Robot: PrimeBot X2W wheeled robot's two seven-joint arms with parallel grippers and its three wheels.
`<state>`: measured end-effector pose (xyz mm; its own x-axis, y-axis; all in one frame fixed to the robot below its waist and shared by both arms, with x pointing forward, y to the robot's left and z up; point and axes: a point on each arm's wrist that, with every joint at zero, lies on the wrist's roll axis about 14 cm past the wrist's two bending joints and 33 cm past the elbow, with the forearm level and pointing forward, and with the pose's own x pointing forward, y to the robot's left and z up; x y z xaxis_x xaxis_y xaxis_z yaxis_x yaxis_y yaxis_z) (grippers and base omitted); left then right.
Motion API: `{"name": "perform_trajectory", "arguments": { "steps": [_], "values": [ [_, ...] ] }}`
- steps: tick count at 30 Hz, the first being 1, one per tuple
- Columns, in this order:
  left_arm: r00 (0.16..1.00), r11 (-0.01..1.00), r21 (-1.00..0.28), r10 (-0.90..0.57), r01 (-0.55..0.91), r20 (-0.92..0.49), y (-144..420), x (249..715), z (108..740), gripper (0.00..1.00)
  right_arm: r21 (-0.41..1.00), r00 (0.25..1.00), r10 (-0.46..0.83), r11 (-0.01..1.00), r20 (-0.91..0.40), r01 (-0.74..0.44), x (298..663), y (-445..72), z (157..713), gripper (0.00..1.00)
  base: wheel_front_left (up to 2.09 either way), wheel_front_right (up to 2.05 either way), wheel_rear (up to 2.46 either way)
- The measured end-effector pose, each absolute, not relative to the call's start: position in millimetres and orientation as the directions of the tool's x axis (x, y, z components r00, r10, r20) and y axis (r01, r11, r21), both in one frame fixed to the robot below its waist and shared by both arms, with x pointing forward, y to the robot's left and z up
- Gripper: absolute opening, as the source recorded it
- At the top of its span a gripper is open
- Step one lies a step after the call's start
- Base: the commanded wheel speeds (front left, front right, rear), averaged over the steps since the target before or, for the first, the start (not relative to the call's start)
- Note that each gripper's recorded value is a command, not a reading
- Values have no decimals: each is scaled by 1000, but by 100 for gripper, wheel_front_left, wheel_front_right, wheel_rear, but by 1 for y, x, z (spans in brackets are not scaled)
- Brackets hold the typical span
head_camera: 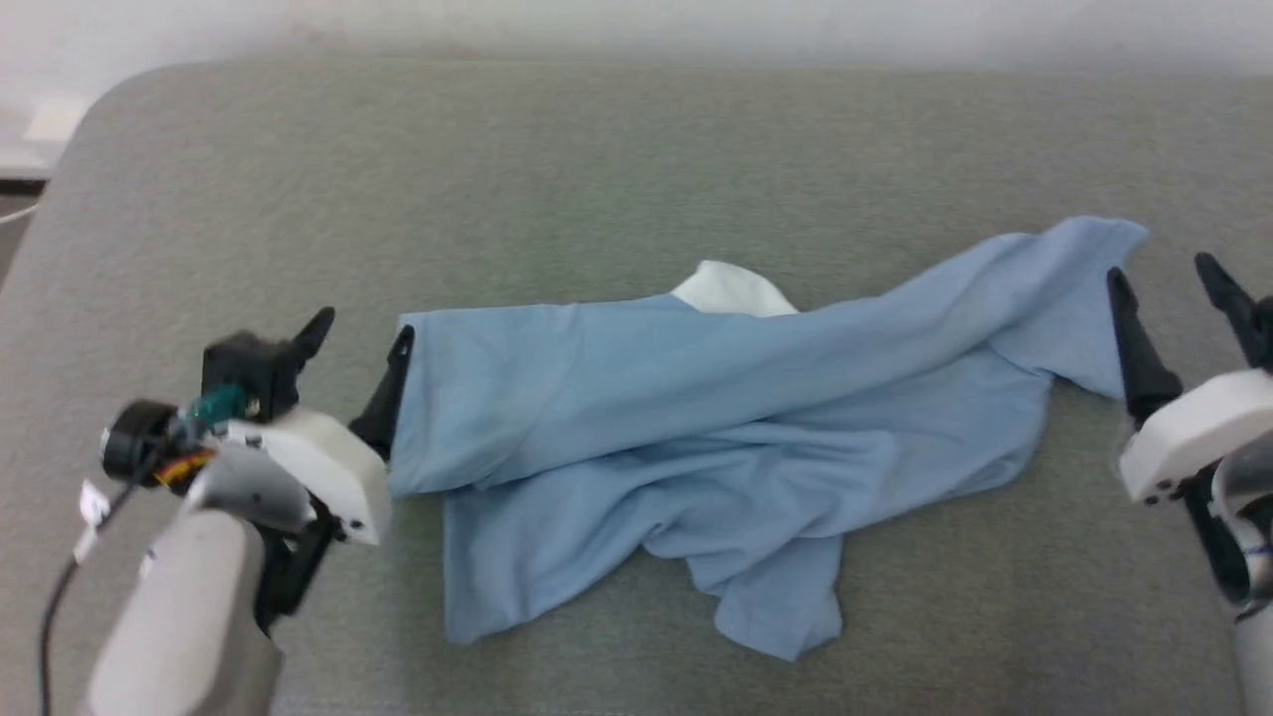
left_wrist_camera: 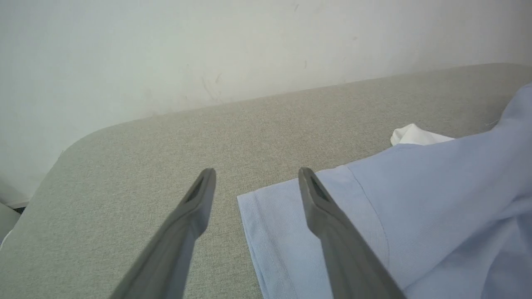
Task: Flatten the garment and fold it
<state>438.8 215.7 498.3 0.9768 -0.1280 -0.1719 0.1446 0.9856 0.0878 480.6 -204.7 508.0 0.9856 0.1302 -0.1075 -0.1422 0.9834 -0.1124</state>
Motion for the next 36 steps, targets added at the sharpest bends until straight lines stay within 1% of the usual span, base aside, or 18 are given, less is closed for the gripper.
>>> {"name": "perform_trajectory", "arguments": {
  "steps": [3,5,8,10,13,16,22,31,34,36],
  "values": [
    [940,968,109,-187,225,-286,205,457,492,100,-79,992,117,990,-53,-120,460,-205,517,100,0,0,0],
    [896,946,119,-237,300,-375,193,466,484,100,-62,994,104,992,-35,-106,448,-206,519,100,0,0,0],
    [823,924,113,-263,365,-503,189,478,471,100,-44,996,81,996,-31,-82,436,-208,515,100,0,0,0],
    [769,907,135,-251,399,-588,192,483,459,100,-31,998,65,997,-29,-65,431,-209,513,100,0,0,0],
    [684,889,173,-190,424,-705,206,488,438,100,-27,998,41,999,-36,-42,427,-213,509,100,0,0,0],
    [594,868,196,-133,456,-793,217,486,416,100,-33,999,14,999,-51,-15,423,-220,505,100,0,0,0],
    [531,852,182,-127,491,-838,214,496,395,100,-73,994,-49,996,-94,42,413,-239,493,100,0,0,0],
    [501,827,206,-103,523,-859,214,510,383,100,-104,991,-69,993,-110,58,413,-244,490,100,0,0,0],
    [462,829,173,-113,532,-879,211,504,376,100,-110,991,-71,992,-116,58,413,-245,489,100,0,0,0],
    [393,845,98,-140,526,-909,206,493,374,0,-113,991,-71,992,-116,58,413,-245,490,100,0,0,0]
  ]
}}
